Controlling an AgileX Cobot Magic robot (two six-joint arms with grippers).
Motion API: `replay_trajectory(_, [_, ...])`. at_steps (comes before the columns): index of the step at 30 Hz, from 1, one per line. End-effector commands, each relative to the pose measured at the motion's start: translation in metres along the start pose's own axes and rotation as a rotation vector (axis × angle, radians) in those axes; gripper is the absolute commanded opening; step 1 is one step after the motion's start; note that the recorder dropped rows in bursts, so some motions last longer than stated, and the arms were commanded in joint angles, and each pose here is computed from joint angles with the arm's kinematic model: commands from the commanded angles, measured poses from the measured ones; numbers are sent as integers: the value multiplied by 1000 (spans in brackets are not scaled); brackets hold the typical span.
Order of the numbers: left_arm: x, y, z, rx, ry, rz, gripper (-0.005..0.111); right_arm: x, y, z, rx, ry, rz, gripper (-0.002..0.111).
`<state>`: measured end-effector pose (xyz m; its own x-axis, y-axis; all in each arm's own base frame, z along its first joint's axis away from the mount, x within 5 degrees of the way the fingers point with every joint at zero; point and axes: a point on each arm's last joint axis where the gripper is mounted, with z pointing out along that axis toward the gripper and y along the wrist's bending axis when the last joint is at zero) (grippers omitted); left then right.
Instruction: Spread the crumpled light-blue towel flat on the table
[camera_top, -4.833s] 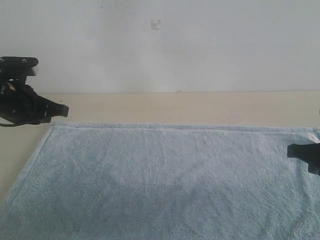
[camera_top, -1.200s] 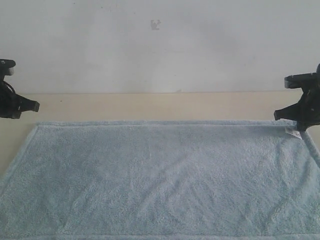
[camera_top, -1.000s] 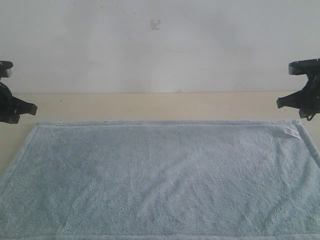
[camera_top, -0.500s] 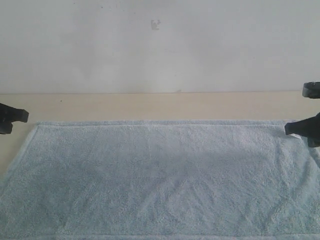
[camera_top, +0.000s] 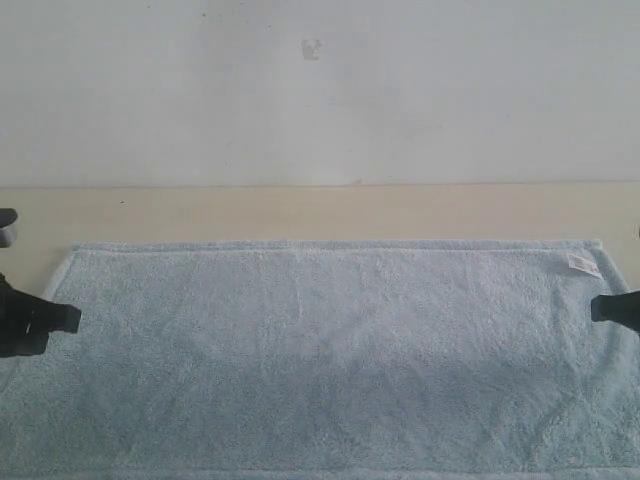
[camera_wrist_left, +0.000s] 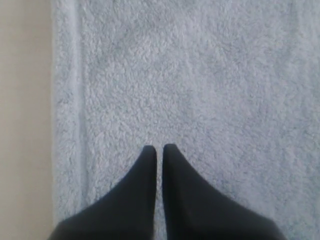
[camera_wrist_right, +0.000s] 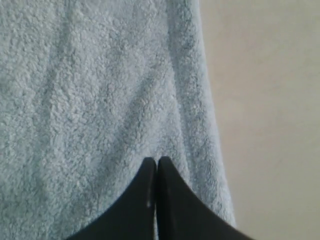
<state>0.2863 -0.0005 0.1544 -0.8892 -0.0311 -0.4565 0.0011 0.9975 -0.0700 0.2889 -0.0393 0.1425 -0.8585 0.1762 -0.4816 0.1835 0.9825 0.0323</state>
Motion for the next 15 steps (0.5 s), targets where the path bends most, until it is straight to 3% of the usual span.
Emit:
replay_trajectory(1, [14,0,4,-13,-17,-5,4,10,-1,-3,-1,10,31,0])
replay_trajectory(15, [37,2,9,-23,30,-24,4,44,-3,-17,4,47,89,0])
